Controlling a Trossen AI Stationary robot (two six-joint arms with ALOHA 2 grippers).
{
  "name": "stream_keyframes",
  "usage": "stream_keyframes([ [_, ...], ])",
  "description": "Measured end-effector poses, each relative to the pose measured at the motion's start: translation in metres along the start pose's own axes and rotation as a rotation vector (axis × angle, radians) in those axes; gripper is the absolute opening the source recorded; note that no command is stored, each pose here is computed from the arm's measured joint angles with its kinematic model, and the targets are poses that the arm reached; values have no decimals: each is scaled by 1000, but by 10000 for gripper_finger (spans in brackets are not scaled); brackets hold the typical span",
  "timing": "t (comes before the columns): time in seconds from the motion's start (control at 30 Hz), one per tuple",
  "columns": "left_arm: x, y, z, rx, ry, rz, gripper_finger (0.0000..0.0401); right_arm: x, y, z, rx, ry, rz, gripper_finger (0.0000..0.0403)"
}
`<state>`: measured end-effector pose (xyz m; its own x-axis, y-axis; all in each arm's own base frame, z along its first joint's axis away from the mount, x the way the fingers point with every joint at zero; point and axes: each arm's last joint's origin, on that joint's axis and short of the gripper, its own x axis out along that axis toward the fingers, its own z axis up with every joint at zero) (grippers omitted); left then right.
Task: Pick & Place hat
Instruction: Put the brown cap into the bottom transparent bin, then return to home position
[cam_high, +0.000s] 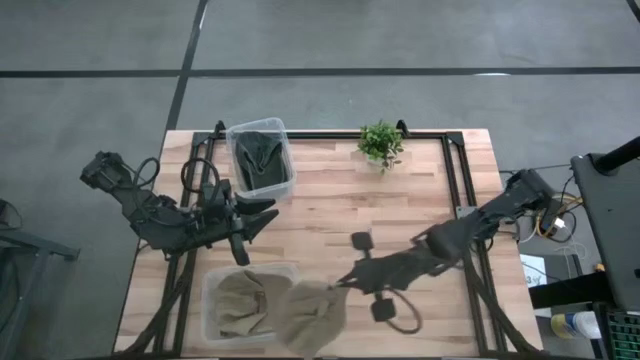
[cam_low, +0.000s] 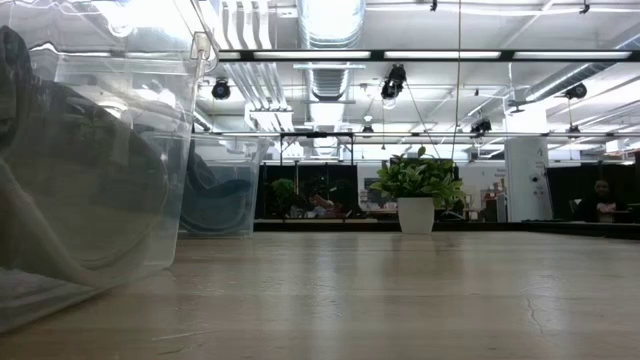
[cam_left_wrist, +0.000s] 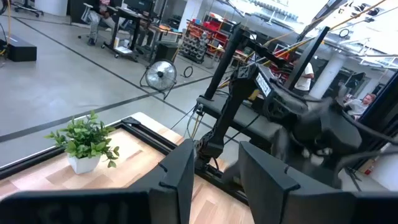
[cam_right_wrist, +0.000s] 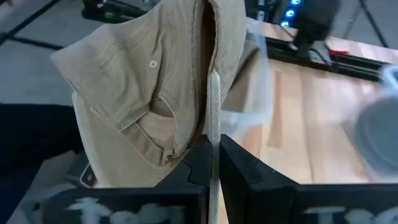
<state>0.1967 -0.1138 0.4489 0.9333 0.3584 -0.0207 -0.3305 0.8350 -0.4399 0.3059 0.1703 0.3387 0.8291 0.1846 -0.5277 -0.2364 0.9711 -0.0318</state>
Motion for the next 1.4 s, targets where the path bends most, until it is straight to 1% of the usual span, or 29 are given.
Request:
stream_keyframes([
  [0.13, 0, -1, -1, 2, 2, -3, 119, 21, 1, 22, -71, -21, 12, 12],
  [0.37, 1, -1, -1, 20, 4, -4, 119, 39, -1, 66, -170, -120, -9, 13],
  [0.47, 1, 0, -1, 45, 4, -4, 119, 47, -7, 82, -183, -162, -26, 13],
  [0.6, 0, 0, 0, 44, 3, -5, 119, 69, -20, 94, -170, -178, -35, 13],
  [0.7, -2, 1, 2, 37, 3, -14, 119, 89, -29, 96, -159, -167, -40, 13],
  [0.8, -6, 1, 7, 12, 10, -55, 119, 106, -42, 92, -133, -115, -58, 13],
  [0.87, -9, 2, 10, -9, 8, -62, 119, 115, -54, 87, -79, -61, -45, 13],
  [1.0, -12, 4, 13, -22, 5, -68, 119, 134, -79, 77, 53, 24, 47, 13],
  [1.07, -12, 4, 13, -22, 5, -69, 119, 140, -88, 72, 117, 50, 43, 13],
  [1.13, -12, 4, 13, -21, 6, -69, 119, 144, -96, 69, 153, 68, 35, 16],
  [1.23, -11, 4, 11, -16, 9, -67, 119, 146, -104, 64, 168, 96, 28, 42],
  [1.4, -11, 4, 11, -14, 10, -66, 119, 142, -102, 67, 158, 85, 53, 127],
])
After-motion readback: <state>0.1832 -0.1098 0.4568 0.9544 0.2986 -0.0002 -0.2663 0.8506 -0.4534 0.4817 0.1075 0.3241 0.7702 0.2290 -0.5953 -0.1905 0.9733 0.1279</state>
